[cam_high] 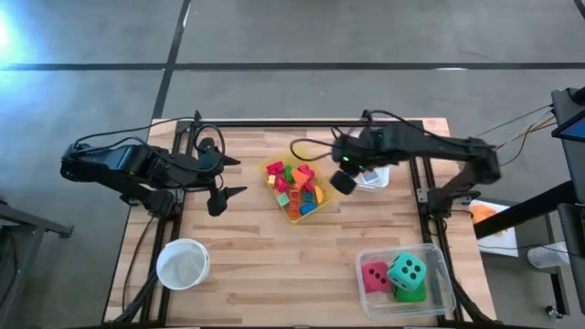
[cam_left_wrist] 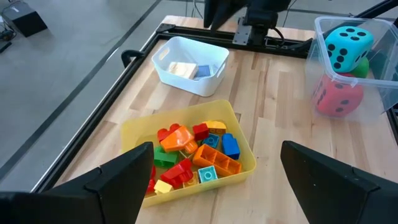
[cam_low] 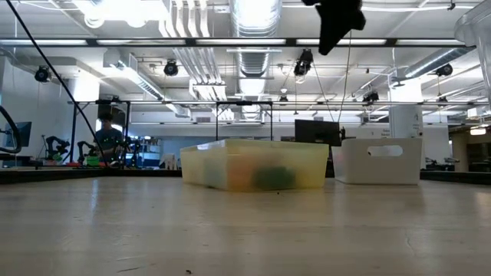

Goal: Pick & Place Toys
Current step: Return to Home Position

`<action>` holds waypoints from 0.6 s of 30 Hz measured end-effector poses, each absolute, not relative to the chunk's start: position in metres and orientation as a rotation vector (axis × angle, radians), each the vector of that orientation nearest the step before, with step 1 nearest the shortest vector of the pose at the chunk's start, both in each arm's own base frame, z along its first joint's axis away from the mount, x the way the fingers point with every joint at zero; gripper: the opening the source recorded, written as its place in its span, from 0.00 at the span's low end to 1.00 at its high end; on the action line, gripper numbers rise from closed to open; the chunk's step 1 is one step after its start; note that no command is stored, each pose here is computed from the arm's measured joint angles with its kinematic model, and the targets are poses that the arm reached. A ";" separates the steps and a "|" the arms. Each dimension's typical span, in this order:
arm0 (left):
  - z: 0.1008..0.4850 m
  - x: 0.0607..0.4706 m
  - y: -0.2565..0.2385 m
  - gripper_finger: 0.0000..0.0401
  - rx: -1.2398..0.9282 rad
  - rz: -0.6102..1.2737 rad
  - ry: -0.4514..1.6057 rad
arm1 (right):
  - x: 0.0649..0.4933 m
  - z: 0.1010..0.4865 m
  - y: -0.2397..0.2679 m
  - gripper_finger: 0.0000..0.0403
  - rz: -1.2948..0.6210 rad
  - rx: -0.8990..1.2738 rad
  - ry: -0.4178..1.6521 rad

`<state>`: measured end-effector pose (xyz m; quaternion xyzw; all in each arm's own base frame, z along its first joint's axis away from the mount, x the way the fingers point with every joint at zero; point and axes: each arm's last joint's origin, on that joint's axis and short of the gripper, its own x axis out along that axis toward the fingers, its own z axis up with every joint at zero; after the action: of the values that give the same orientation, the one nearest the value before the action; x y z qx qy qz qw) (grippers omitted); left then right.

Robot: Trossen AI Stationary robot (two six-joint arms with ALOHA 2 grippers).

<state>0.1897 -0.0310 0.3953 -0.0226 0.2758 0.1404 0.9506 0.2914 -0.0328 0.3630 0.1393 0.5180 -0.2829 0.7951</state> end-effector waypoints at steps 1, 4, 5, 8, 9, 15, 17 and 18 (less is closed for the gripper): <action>0.395 0.190 -0.031 0.88 -0.046 0.285 0.561 | 0.286 0.363 -0.029 0.13 -0.616 0.259 1.091; 0.395 0.190 -0.031 0.88 -0.035 0.282 0.563 | 0.267 0.363 -0.020 0.04 -0.628 0.169 1.049; 0.395 0.190 -0.031 0.88 -0.031 0.281 0.563 | 0.261 0.363 -0.018 0.04 -0.627 0.164 1.032; 0.395 0.190 -0.031 0.88 -0.027 0.280 0.563 | 0.244 0.362 -0.011 0.08 -0.610 0.165 0.997; 0.395 0.190 -0.031 0.88 -0.024 0.279 0.564 | 0.239 0.360 -0.009 0.09 -0.602 0.158 1.000; 0.397 0.186 -0.030 0.88 -0.130 0.306 0.538 | 0.201 0.357 -0.006 0.17 -0.571 0.126 0.989; 0.401 0.181 -0.029 0.88 -0.183 0.312 0.505 | 0.190 0.351 -0.006 0.19 -0.578 0.158 0.948; 0.404 0.179 -0.029 0.88 -0.197 0.309 0.483 | 0.185 0.349 -0.006 0.21 -0.568 0.169 0.921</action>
<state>0.1789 -0.0288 0.4039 -0.0969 0.2381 0.1522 0.9543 0.1853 -0.0056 0.3493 0.0805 0.4378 -0.2698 0.8538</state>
